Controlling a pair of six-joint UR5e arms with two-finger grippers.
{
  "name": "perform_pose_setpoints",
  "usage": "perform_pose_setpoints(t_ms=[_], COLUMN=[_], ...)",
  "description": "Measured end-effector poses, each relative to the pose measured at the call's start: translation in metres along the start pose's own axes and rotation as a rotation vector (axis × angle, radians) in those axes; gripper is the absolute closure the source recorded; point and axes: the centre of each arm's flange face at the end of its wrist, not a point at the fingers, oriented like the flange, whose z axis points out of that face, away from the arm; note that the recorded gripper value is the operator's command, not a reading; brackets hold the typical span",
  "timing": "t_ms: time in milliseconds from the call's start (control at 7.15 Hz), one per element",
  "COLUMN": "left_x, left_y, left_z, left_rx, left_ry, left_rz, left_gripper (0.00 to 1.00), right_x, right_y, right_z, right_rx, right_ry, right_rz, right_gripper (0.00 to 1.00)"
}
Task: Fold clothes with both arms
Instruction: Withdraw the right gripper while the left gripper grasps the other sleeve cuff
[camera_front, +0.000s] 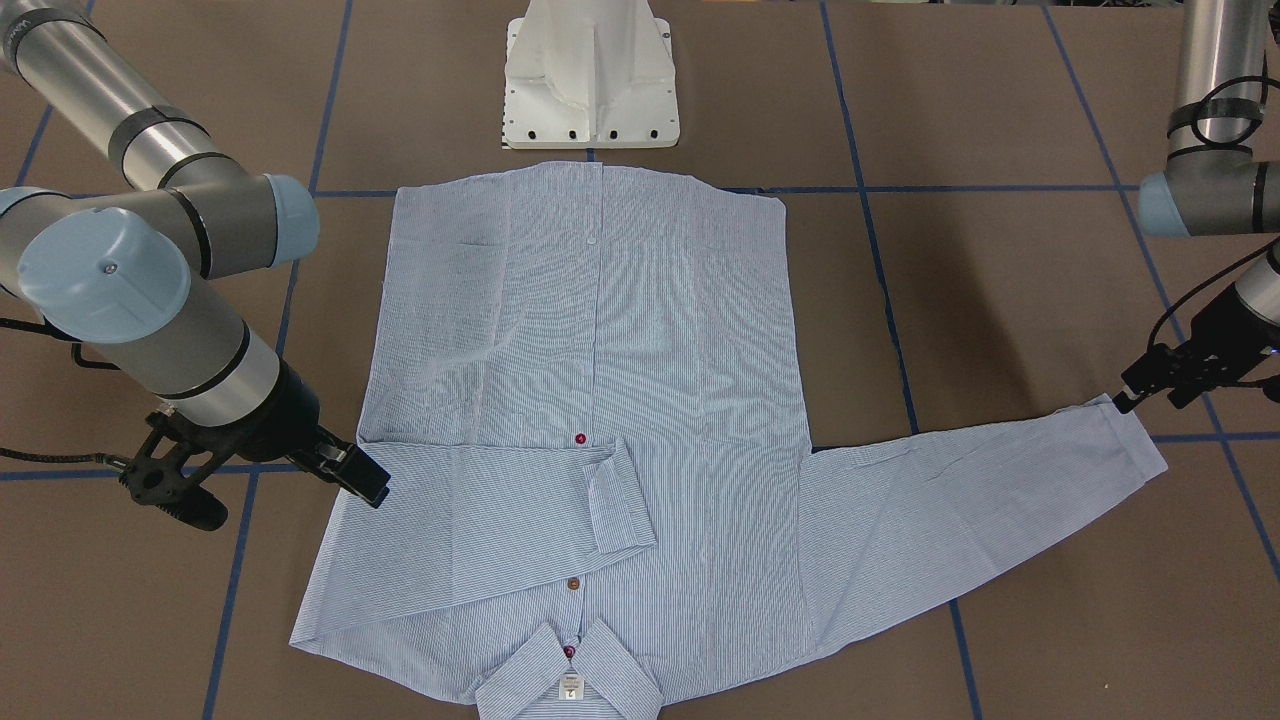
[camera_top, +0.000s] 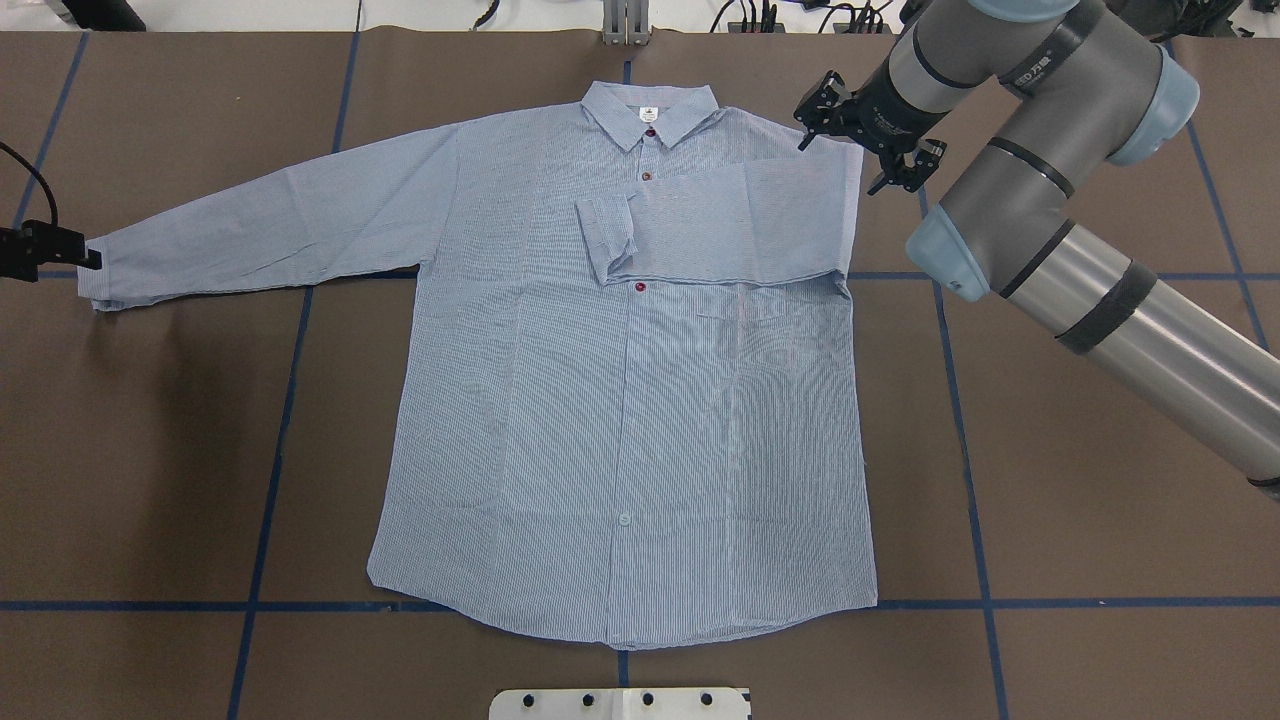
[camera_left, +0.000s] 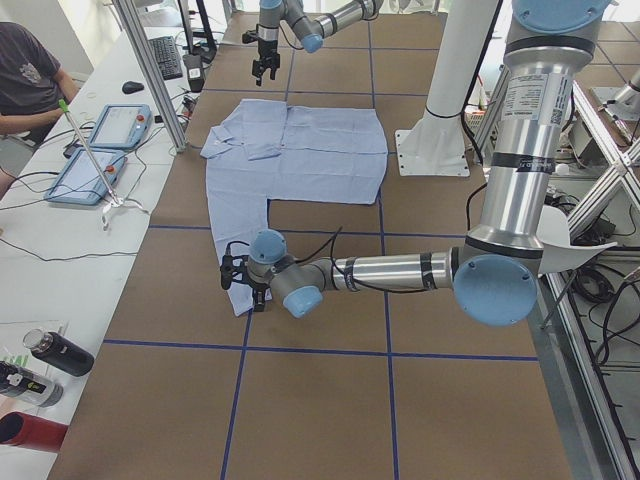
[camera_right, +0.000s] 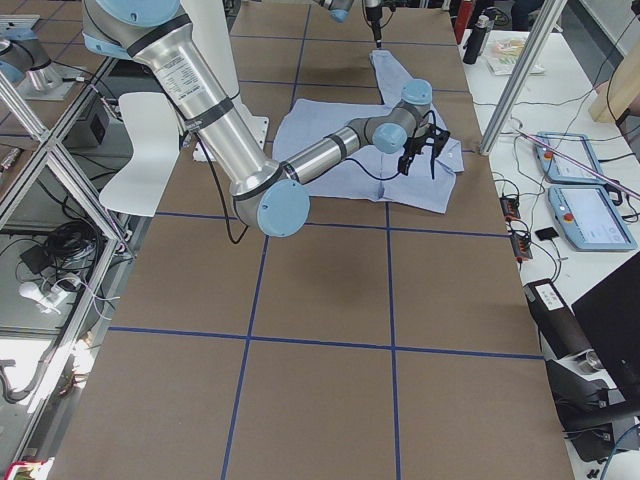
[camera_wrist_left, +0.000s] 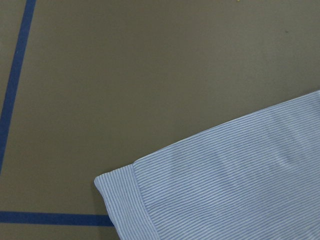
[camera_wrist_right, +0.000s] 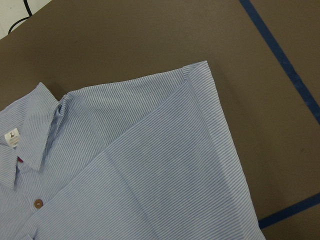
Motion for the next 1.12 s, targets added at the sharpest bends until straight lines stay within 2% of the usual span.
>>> perform_pose_setpoints(t_ms=[140, 699, 1118], left_x=[0.002, -0.001, 0.007], left_y=[0.008, 0.017, 0.014], left_z=[0.01, 0.021, 0.019], left_rx=[-0.007, -0.017, -0.013], left_ry=[-0.009, -0.023, -0.011], left_rz=[-0.019, -0.049, -0.047], left_gripper=[0.32, 1.0, 1.0], right_x=[0.003, 0.007, 0.011], right_y=[-0.002, -0.011, -0.019], right_z=[0.001, -0.004, -0.01], right_rx=[0.003, 0.015, 0.019], right_ry=[0.003, 0.002, 0.002], right_rz=[0.001, 0.011, 0.023], right_gripper=[0.01, 0.01, 0.01])
